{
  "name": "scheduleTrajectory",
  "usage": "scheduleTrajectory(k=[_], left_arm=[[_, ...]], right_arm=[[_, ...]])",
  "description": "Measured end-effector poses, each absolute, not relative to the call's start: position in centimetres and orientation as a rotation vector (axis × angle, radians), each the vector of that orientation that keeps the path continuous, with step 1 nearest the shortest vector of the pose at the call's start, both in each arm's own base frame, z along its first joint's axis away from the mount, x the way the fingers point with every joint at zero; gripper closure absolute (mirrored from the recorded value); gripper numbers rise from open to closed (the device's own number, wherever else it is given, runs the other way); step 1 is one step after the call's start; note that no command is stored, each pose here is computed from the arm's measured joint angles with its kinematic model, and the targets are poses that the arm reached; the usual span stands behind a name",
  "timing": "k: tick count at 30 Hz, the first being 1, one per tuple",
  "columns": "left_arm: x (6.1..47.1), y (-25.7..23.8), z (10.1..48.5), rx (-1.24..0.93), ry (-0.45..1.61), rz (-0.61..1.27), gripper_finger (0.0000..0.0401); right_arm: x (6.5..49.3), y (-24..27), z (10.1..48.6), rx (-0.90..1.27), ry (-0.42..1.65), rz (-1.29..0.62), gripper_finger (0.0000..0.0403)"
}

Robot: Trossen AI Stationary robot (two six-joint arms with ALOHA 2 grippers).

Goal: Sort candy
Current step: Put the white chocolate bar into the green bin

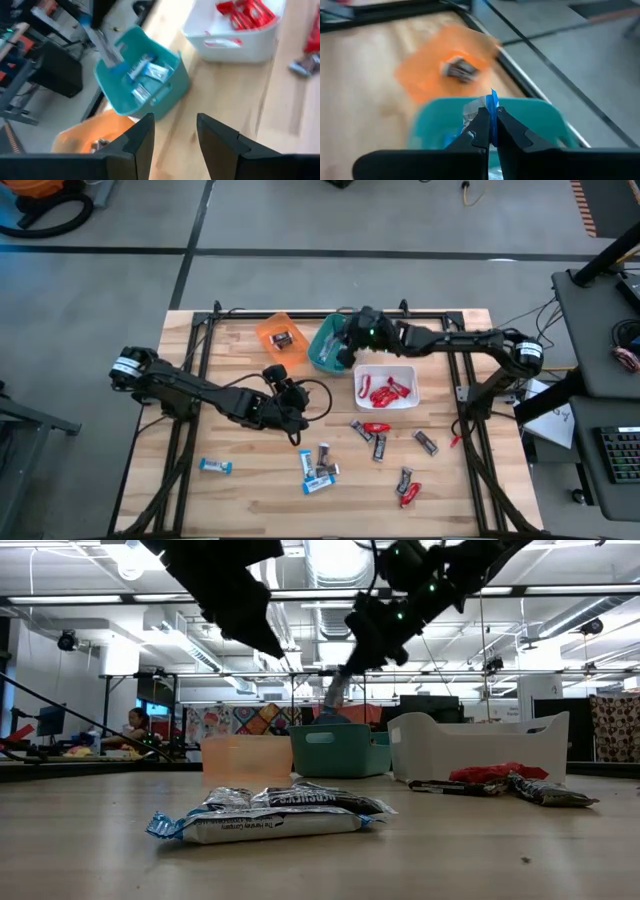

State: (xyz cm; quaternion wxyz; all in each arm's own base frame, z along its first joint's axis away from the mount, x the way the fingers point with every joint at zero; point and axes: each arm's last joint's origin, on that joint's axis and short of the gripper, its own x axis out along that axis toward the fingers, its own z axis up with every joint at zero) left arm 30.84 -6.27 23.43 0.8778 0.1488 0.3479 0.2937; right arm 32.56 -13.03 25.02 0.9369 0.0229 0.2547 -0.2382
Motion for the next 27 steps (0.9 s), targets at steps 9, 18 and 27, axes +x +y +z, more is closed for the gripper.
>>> scheduleTrajectory(k=[9, 18, 27], left_arm=[[29.5, -6.1, 22.8, 0.256, 0.741, 0.509, 0.0295], [26.5, -6.2, 21.5, 0.124, 0.527, 0.129, 0.0331], [25.0, -6.0, 19.9, 0.012, 0.505, 0.087, 0.0333]], right_arm=[[30.9, -15.6, 23.9, 0.17, 0.539, -0.484, 0.0391], [30.7, -15.3, 23.0, 0.206, 0.56, -0.485, 0.0391], [30.6, -15.1, 22.7, 0.221, 0.581, -0.488, 0.039]])
